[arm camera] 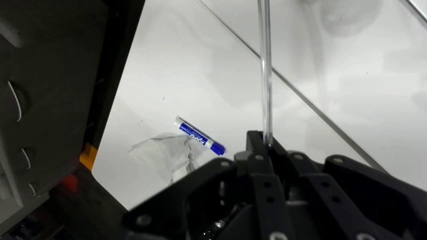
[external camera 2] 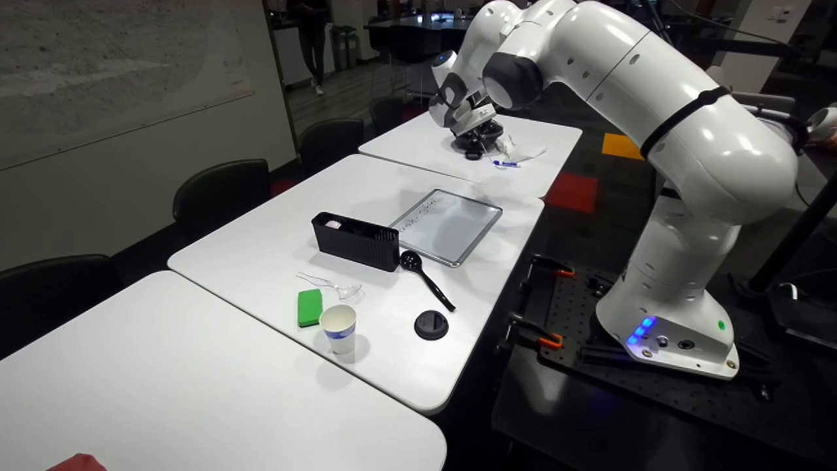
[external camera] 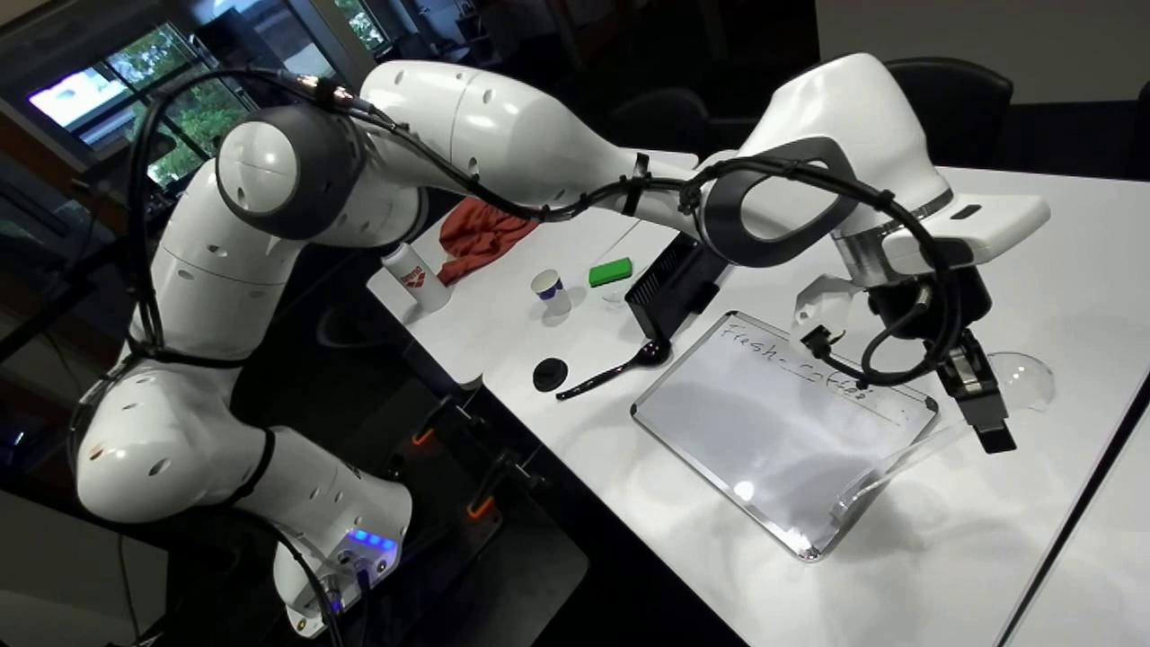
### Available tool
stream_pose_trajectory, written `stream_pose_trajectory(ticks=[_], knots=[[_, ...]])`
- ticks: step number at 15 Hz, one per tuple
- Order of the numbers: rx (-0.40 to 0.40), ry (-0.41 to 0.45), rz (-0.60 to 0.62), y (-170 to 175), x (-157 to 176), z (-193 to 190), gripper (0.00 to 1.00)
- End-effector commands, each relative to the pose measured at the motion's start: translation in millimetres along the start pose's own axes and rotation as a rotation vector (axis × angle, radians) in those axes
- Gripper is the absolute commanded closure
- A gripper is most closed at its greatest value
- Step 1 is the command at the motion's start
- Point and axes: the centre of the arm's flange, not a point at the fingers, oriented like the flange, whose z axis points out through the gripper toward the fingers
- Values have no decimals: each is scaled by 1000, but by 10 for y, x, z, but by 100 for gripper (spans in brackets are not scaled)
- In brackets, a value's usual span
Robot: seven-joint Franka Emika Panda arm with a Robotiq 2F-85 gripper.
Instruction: Remove the spoon and ladle from the rack, put them on the table, and then move the rack to the right
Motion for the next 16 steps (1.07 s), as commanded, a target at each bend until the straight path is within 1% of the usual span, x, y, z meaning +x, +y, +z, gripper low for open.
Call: stream_pose_trajectory(ticks=[1, 2, 4, 9, 12, 16], knots=[[14, -147, -100, -146, 179, 181, 99], [17, -165, -129, -184, 147, 283, 99], [58, -186, -199, -231, 113, 446, 99], [183, -187, -386, -265, 107, 763, 99], [236, -194, -440, -283, 134, 963, 99], [266, -199, -496, -368, 109, 1219, 99]])
